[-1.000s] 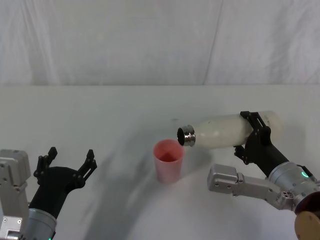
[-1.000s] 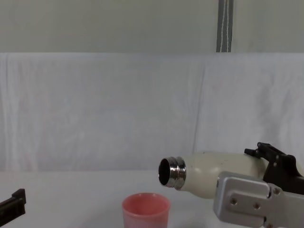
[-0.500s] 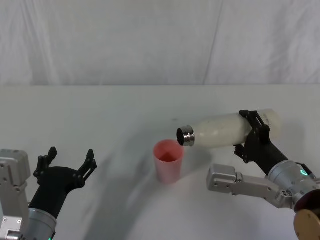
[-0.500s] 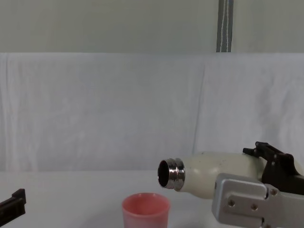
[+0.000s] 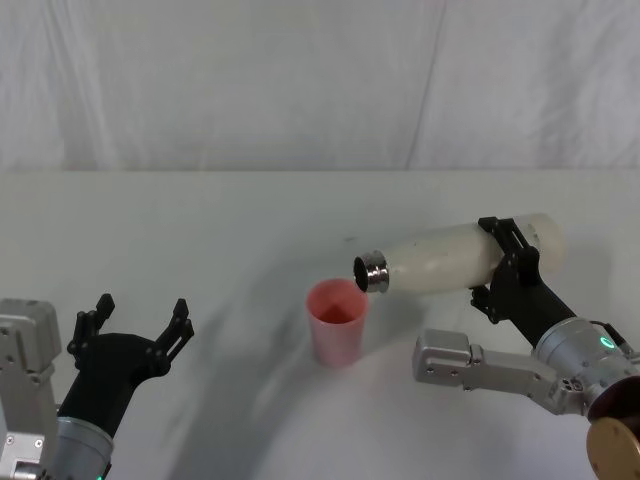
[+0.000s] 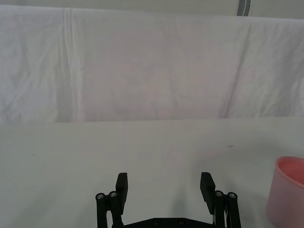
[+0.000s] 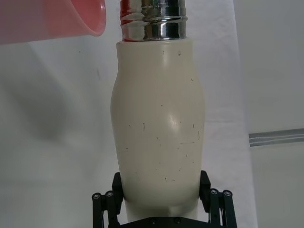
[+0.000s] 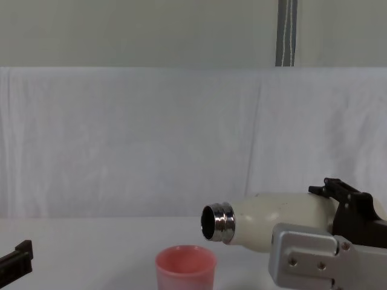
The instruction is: Grasp the thermos with one hand and pour water into the cup lid.
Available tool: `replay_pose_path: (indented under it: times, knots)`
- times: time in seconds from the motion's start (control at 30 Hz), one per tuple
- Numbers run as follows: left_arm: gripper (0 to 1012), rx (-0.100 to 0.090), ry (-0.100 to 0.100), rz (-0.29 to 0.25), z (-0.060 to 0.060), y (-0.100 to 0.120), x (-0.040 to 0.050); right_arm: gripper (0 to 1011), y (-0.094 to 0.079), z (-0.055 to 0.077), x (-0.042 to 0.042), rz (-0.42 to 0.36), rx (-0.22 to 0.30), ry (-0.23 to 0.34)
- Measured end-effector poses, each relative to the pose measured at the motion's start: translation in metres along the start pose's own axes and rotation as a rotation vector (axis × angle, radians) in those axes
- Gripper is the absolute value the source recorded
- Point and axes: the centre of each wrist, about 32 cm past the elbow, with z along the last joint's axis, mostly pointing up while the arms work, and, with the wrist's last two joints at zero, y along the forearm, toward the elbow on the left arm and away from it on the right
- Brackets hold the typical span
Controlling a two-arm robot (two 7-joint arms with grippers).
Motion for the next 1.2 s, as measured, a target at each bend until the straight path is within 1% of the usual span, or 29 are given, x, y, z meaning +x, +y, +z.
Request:
replay_pose_path:
  times: [0.87, 1.2]
  knots:
    - [1001, 0.000, 0.000, 0.000, 0.0000, 0.0000, 0.0000, 957, 0.0019, 0.0024, 0.0022, -0.006, 0.010, -0.049]
    - [1001, 0.000, 0.000, 0.000, 0.0000, 0.0000, 0.0000, 957, 0.0029, 0.0023, 0.0038, -0.012, 0.012, -0.052]
